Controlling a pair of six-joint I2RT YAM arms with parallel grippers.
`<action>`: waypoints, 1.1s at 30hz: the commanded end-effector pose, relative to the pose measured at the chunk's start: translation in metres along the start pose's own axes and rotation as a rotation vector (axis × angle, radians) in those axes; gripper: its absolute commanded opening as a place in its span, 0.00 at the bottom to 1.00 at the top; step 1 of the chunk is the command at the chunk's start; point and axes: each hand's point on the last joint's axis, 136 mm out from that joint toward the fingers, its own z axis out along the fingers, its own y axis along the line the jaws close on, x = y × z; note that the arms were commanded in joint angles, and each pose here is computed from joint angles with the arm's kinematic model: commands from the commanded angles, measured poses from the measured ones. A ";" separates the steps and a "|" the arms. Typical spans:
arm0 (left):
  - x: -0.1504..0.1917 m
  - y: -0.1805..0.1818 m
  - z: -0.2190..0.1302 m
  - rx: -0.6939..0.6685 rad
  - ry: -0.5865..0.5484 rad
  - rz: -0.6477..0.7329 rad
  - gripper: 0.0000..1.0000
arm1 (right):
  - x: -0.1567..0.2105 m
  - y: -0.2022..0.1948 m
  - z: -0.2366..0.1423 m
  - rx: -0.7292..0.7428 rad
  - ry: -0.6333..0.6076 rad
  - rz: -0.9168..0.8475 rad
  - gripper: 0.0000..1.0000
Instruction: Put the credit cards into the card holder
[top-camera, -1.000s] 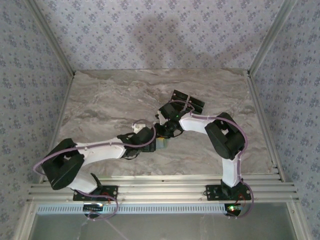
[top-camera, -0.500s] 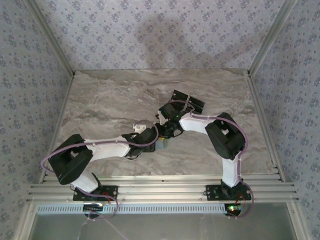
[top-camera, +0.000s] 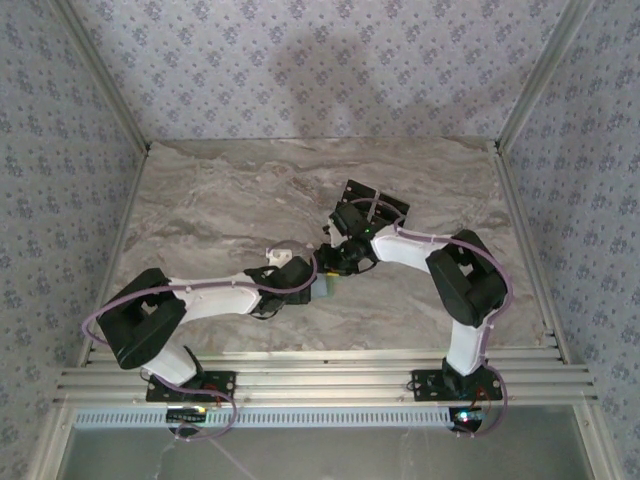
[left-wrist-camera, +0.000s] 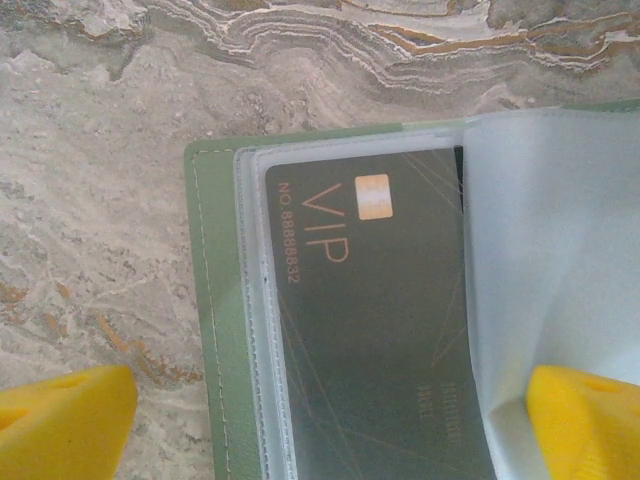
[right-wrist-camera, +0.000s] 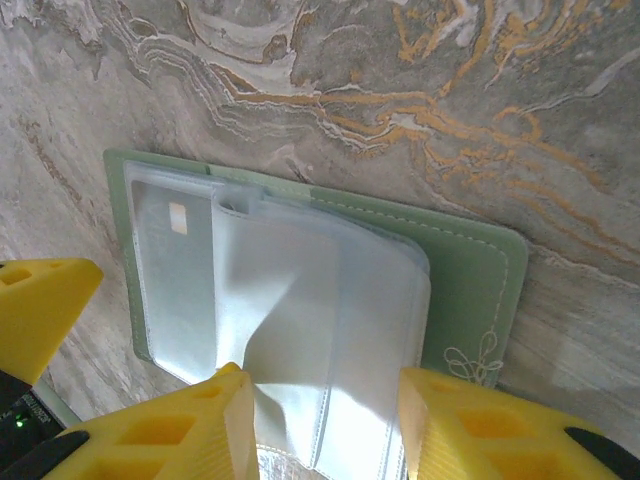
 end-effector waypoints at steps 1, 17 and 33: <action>0.003 0.005 0.001 -0.028 -0.003 0.004 1.00 | 0.004 0.001 0.006 0.004 0.017 0.011 0.45; 0.003 0.006 0.001 -0.027 -0.006 0.002 1.00 | 0.008 0.011 0.026 -0.028 0.049 0.011 0.45; -0.007 0.020 -0.019 -0.034 -0.064 -0.030 1.00 | 0.004 0.029 0.025 -0.133 0.036 0.040 0.45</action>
